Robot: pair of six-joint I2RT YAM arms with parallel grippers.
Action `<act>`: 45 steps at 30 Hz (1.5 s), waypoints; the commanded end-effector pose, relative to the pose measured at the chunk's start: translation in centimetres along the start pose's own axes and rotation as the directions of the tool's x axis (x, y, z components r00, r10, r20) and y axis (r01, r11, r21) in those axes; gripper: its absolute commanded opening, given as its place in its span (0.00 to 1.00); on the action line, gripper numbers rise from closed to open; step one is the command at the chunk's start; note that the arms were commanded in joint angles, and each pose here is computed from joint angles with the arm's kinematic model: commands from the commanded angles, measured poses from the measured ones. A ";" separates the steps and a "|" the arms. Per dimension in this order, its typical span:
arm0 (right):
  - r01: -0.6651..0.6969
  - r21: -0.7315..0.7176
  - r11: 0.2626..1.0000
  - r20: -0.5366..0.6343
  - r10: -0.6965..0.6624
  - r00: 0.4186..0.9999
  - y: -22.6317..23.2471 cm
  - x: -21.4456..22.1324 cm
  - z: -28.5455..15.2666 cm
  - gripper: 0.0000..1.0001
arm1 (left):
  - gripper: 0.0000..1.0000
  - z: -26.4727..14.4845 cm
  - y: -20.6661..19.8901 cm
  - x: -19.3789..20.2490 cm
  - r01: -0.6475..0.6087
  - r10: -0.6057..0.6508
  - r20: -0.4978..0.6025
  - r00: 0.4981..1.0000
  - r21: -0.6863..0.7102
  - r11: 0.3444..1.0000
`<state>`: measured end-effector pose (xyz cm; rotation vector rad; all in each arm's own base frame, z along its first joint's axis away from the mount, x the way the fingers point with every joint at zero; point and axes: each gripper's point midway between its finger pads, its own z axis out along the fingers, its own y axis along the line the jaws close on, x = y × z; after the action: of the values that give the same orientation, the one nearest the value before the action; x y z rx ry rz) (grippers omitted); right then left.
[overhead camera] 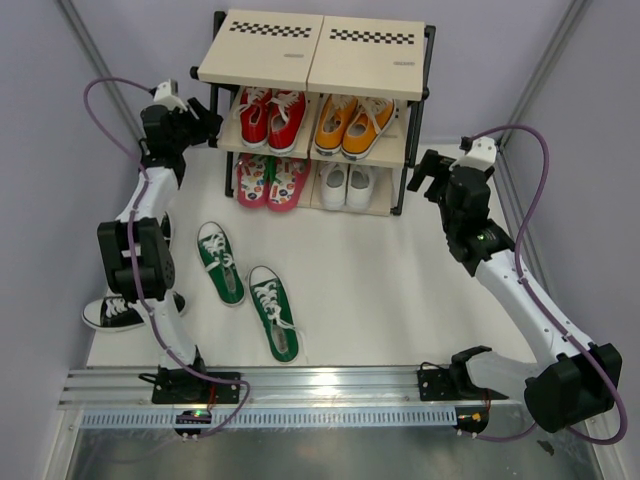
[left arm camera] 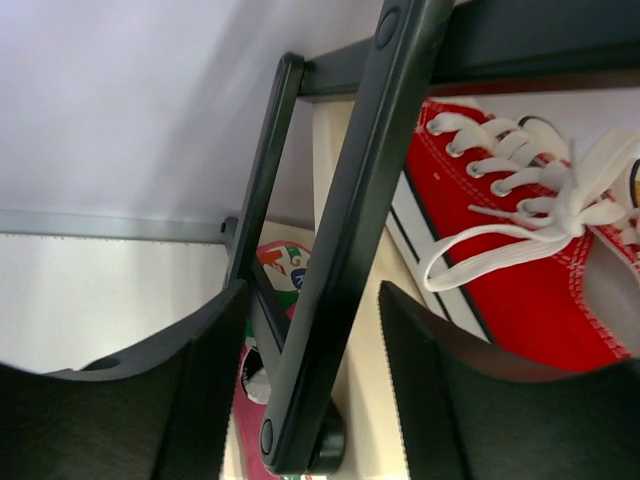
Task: Place and organize the shoes onto the shoe shelf
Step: Adjust the shoe shelf at the center of the board.
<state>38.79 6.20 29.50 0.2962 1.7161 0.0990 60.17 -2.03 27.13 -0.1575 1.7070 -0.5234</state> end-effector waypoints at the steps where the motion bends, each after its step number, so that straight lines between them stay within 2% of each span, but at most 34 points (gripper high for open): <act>1: -0.032 0.017 0.999 0.068 0.031 0.997 -0.2 -2.7 -0.5 1.00 | 0.56 0.5 -1.1 -1.5 -0.016 0.013 0.038 0.999 0.060 0.998; 7: -0.031 0.010 0.999 0.058 0.031 0.998 -0.2 -2.5 -0.8 0.99 | 0.49 0.4 -0.2 -1.0 -0.054 0.053 0.022 0.998 0.025 0.998; 13: -0.035 0.032 0.999 0.044 0.034 0.998 -0.8 -1.7 -1.1 0.99 | 0.39 1.0 -0.4 0.9 -0.024 0.025 -0.021 0.999 0.047 0.999; 16: -0.047 0.036 0.998 0.047 0.045 0.998 -1.0 -1.4 -1.1 0.99 | 0.35 1.2 -0.7 2.1 -0.082 0.083 -0.048 0.995 0.014 0.997; 19: -0.050 0.041 0.998 0.041 0.049 0.998 -1.0 -1.0 -1.0 1.00 | 0.26 0.6 -1.1 2.0 -0.161 0.159 -0.045 0.986 -0.061 0.985; 24: -0.045 0.047 0.998 0.035 0.043 0.998 -1.2 -0.7 -0.9 1.00 | 0.17 -1.6 0.0 1.0 -0.145 0.146 -0.008 0.989 -0.185 0.972; 29: -0.040 0.050 0.998 0.030 0.039 0.999 -1.3 -0.5 -0.9 0.99 | 0.13 -3.4 0.0 1.4 -0.144 0.145 -0.013 0.989 -0.203 0.968; 30: -0.044 0.051 0.998 0.032 0.043 0.999 -1.4 -0.5 -1.0 0.99 | 0.09 -4.1 -0.2 1.2 -0.143 0.144 -0.009 0.990 -0.203 0.969; 38: -0.064 0.047 0.997 0.051 0.061 0.997 -1.7 -0.8 -1.8 1.00 | 0.08 -7.3 -1.6 2.1 -0.092 0.086 -0.041 0.995 -0.188 0.978; 45: -0.005 0.047 0.999 0.057 0.002 0.998 -1.8 -0.9 -1.1 0.99 | 0.08 -10.0 -1.6 4.0 -0.105 0.086 -0.102 0.991 -0.200 0.974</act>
<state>37.02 5.07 28.61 0.3416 1.7236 0.0757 51.58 -2.08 24.72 -0.1630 1.8297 -0.2442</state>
